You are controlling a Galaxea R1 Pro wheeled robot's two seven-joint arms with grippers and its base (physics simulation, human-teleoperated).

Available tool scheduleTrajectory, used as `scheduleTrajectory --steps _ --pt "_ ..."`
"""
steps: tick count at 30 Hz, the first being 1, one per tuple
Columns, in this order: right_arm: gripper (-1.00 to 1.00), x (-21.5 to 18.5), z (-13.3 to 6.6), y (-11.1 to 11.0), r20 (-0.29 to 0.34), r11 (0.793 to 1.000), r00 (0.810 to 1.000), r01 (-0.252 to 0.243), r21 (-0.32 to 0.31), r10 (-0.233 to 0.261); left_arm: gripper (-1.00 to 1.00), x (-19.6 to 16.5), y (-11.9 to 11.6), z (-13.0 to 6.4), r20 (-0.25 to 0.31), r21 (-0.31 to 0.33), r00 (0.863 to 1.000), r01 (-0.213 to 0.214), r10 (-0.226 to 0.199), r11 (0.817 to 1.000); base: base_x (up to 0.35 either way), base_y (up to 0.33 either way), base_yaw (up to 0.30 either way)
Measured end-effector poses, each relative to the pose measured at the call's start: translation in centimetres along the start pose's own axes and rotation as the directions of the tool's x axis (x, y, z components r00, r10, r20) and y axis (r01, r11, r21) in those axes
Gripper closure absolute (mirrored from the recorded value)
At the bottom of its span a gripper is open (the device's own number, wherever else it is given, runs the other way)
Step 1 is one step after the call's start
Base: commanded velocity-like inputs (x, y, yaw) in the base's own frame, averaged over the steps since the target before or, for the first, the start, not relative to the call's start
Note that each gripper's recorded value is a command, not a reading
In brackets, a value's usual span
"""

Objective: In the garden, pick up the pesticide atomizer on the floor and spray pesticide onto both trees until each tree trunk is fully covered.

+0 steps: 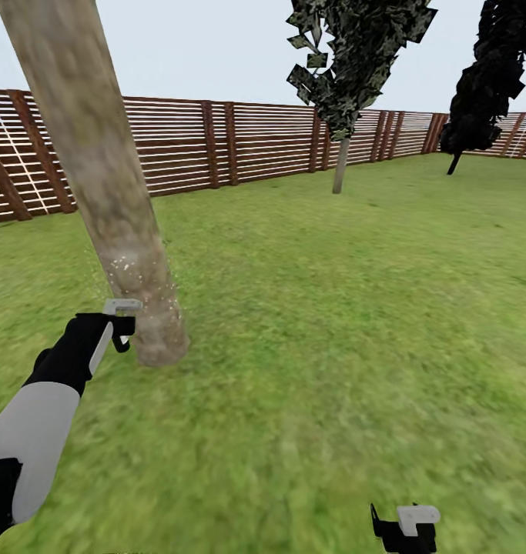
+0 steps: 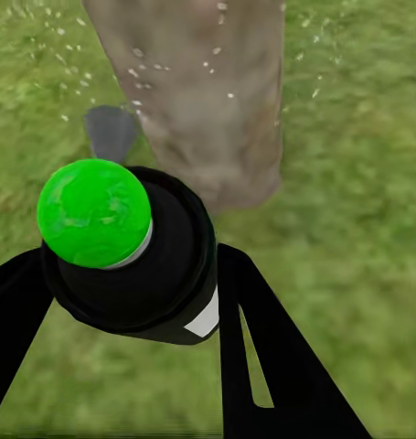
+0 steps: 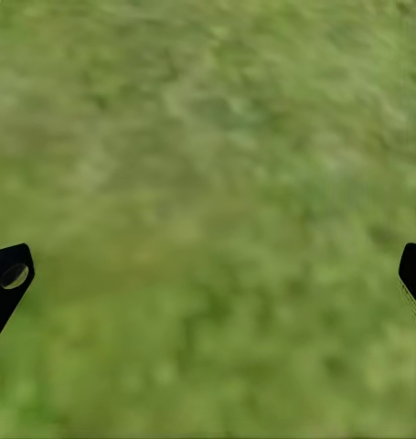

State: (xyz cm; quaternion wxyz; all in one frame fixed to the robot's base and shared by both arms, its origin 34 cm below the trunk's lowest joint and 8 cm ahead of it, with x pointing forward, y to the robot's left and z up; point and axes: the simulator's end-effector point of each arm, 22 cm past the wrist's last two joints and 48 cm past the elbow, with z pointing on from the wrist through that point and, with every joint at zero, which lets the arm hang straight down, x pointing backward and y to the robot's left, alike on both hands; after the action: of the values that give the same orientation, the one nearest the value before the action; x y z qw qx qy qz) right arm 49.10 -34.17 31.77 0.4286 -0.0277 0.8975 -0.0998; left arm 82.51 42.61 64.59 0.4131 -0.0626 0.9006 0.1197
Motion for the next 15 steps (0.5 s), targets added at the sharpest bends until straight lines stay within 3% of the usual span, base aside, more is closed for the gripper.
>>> scheduleTrajectory --steps 6,9,12,15 --pt "-1.00 0.0 0.0 0.0 0.000 1.000 1.000 0.000 -0.001 0.000 1.00 0.1 -0.3 0.0 -0.003 0.003 1.000 0.000 0.000 1.000 0.245 -0.185 0.238" --pt "-1.00 0.0 0.0 -0.1 0.000 1.000 1.000 0.000 0.001 0.000 1.00 1.2 -0.2 0.5 -0.027 0.001 1.000 -0.002 0.002 1.000 0.269 -0.169 0.031" --pt "-1.00 0.0 0.0 -0.1 0.000 1.000 1.000 0.001 0.002 -0.001 1.00 2.6 1.7 0.9 -0.058 -0.050 0.998 -0.004 0.001 0.999 0.269 -0.169 0.002" --pt "-1.00 0.0 0.0 0.0 0.000 1.000 1.000 0.000 0.001 0.000 1.00 4.1 1.0 1.2 -0.079 -0.049 0.997 -0.010 0.006 0.999 0.269 -0.169 0.003"
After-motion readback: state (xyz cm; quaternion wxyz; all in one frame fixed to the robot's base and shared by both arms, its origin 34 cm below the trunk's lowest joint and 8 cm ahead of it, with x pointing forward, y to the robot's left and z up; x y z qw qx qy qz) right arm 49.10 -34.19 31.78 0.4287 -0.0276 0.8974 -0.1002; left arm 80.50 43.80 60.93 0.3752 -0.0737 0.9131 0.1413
